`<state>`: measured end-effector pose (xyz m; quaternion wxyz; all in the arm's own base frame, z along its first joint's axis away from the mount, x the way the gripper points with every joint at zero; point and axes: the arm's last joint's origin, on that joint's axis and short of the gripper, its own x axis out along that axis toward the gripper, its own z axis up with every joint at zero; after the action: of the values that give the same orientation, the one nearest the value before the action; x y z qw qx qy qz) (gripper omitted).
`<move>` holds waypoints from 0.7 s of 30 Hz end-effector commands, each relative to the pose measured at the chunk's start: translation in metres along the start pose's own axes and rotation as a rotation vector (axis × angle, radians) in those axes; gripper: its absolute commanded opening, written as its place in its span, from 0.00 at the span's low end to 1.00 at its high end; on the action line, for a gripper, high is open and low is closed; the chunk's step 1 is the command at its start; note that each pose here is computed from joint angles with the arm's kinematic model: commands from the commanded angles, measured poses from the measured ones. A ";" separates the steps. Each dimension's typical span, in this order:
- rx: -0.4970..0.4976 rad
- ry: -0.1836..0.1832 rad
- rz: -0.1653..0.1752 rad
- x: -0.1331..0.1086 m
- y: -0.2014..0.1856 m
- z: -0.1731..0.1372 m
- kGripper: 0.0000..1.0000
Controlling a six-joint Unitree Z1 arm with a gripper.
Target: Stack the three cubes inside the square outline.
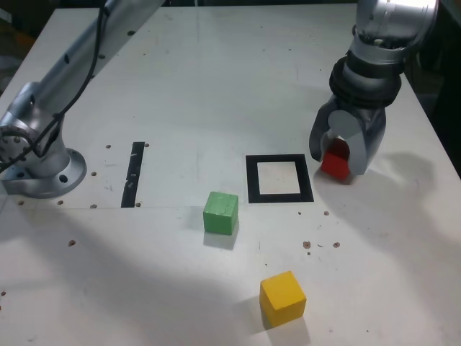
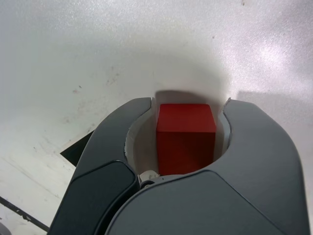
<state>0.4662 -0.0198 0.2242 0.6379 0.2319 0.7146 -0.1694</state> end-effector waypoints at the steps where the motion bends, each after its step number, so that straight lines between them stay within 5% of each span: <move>1: -0.006 -0.009 0.000 -0.006 -0.001 -0.002 0.14; 6: -0.063 -0.007 0.027 -0.028 -0.006 -0.017 0.13; 12: -0.246 0.008 0.071 -0.047 -0.020 -0.051 0.13; 21: -0.437 -0.050 0.030 -0.027 -0.044 -0.086 0.13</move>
<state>0.3833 -0.0149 0.2717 0.7133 0.0958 0.6943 -0.0069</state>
